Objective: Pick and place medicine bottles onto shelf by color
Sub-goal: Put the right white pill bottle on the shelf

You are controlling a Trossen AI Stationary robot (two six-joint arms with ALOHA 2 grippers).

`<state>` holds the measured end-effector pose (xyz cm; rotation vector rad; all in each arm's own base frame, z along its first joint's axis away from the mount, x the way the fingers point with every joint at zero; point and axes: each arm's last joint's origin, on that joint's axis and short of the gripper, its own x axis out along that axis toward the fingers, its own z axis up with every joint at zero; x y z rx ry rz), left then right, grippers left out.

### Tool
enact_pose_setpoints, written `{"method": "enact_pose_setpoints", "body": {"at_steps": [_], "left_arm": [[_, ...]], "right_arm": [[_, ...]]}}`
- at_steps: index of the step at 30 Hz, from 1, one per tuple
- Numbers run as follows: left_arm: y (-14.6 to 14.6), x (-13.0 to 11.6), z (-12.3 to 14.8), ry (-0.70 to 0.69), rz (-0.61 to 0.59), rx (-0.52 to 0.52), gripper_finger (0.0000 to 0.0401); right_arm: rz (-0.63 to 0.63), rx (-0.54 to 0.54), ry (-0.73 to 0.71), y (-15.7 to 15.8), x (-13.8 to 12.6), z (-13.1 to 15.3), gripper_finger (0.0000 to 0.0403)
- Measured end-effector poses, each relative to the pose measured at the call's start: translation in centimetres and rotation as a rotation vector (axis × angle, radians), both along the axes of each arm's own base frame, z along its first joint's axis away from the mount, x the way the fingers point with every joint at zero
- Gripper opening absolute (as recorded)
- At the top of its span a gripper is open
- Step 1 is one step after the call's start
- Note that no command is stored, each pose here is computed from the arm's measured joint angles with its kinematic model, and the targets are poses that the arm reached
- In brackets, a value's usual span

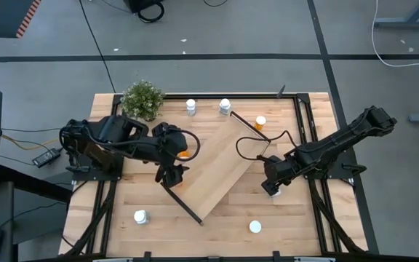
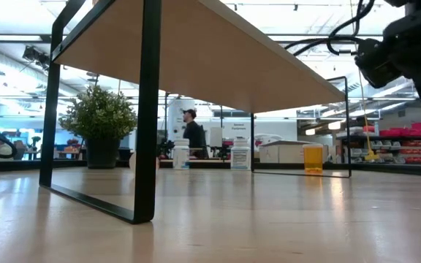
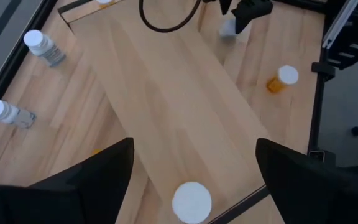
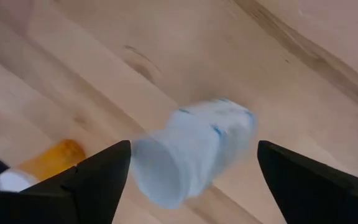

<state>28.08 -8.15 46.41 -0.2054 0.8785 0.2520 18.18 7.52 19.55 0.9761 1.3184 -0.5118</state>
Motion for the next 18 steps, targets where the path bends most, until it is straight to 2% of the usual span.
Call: {"method": "enact_pose_setpoints", "body": {"at_steps": [12, 18], "left_arm": [[0.07, -0.1, -0.08, 0.011, 0.023, -0.011, 0.0343], [-0.08, -0.19, -0.11, 0.014, 0.026, -0.017, 0.0343]], "right_arm": [[0.004, -0.024, 0.016, -0.12, -0.2, -0.02, 0.0358], [0.071, -0.009, 0.033, 0.36, -0.56, -0.04, 0.0358]]}}
